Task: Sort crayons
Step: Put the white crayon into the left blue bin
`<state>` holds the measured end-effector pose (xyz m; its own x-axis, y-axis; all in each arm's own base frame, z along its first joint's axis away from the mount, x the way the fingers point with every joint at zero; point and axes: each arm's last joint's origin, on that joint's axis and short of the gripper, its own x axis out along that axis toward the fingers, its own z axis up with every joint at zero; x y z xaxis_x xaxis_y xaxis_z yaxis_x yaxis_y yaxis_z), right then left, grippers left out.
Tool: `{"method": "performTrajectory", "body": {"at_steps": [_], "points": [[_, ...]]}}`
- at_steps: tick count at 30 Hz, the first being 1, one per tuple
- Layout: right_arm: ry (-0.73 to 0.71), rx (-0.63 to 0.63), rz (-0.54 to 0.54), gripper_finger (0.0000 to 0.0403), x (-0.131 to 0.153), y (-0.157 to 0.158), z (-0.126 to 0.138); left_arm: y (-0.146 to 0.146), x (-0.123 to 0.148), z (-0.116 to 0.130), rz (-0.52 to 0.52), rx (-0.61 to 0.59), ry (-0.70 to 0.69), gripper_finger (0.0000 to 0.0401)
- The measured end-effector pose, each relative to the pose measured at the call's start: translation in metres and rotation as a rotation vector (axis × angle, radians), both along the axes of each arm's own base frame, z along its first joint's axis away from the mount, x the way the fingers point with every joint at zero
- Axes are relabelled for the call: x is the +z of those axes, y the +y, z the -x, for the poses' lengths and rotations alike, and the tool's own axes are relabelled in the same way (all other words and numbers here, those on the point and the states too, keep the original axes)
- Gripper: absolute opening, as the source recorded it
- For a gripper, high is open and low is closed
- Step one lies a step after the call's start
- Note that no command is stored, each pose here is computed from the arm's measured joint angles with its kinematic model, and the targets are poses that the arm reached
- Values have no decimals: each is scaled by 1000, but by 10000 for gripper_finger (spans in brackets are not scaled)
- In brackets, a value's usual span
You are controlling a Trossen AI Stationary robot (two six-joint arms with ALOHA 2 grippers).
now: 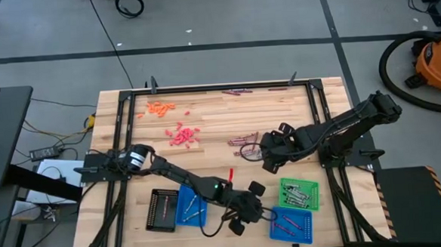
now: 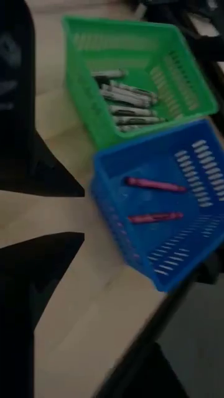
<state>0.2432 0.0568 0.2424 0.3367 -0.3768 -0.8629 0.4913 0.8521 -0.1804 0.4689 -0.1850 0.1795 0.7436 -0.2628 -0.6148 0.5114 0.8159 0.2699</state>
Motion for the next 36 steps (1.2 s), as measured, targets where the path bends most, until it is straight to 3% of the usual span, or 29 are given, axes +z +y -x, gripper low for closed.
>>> {"method": "performTrajectory", "body": {"at_steps": [13,19,22,30,36], "points": [[143,25,10,148,-29,5,-13,12,27,20,-107,38,109,72],[209,27,-23,148,-37,6,-14,15,16,27,-146,35,179,61],[216,18,-33,148,-35,6,-11,22,3,44,-167,42,210,56],[223,35,-28,148,-34,3,-11,57,20,98,-71,147,-8,50],[242,69,-58,148,-34,-6,-14,83,39,128,23,192,-245,50]]}}
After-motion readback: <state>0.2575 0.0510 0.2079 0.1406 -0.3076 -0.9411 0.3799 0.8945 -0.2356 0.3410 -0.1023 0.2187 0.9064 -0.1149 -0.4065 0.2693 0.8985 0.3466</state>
